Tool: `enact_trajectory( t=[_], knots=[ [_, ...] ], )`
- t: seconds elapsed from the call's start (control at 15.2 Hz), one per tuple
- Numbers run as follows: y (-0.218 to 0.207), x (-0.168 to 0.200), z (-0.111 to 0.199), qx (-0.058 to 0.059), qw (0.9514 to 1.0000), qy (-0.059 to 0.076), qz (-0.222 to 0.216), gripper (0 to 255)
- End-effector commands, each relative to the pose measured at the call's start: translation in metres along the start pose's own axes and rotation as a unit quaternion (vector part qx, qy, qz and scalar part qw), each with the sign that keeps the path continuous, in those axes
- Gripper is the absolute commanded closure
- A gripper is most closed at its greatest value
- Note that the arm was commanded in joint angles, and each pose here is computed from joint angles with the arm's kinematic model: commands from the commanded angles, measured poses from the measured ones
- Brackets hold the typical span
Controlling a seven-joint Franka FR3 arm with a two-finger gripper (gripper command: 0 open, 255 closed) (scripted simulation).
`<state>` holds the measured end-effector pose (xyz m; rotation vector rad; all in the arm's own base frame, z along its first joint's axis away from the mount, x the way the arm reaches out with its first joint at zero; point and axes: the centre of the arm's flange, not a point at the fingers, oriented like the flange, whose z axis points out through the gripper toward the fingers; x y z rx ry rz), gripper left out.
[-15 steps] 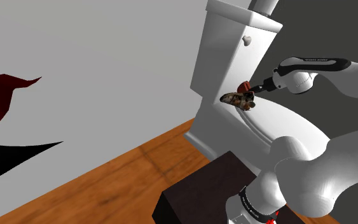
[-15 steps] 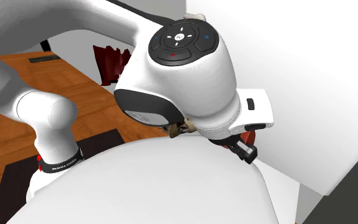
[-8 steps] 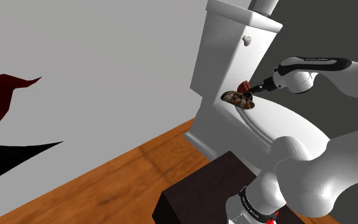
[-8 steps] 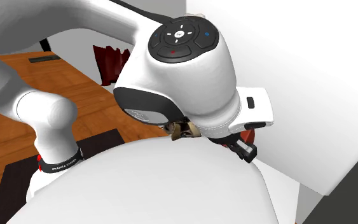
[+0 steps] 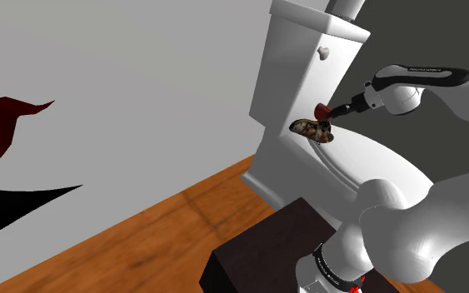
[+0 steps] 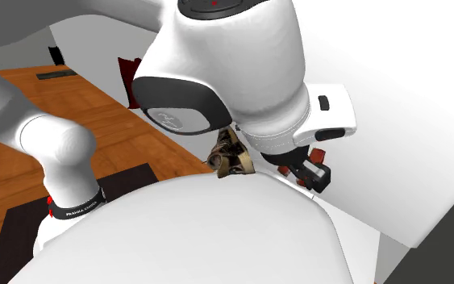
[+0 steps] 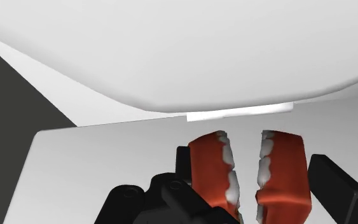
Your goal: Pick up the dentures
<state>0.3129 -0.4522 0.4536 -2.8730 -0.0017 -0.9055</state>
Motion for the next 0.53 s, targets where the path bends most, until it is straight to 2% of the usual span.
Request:
enact_trajectory(
  t=[0.0,0.46],
  knots=[
    [-0.004,0.011,-0.008,0.001,1.0000,0.001,-0.003,255],
    [-0.007,0.027,-0.030,0.001,1.0000,0.001,-0.003,255]
  ],
)
